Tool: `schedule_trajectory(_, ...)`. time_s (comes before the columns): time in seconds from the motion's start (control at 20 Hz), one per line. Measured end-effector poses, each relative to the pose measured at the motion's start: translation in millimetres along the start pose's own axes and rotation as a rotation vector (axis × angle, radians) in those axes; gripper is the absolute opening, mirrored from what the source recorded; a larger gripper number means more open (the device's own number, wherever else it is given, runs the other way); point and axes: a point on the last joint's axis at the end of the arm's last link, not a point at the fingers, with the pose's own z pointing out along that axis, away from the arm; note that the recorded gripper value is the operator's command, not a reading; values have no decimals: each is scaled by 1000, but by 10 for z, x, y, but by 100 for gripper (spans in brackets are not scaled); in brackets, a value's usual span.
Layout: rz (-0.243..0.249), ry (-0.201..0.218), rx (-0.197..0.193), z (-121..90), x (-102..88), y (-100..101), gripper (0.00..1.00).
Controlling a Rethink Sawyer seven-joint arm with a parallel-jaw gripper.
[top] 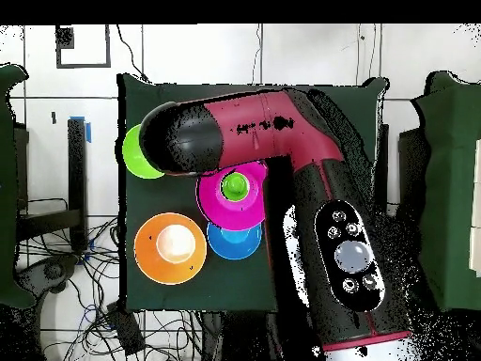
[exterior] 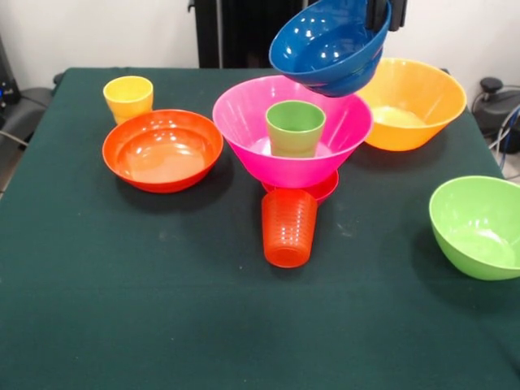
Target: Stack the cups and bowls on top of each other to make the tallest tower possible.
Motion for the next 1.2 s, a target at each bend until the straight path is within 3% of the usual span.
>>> schedule_trajectory(0.8, -4, 23, -10, 109, 133, -216, 0)
schedule_trajectory(1.2, -19, 17, -10, 121, 130, -214, 0)
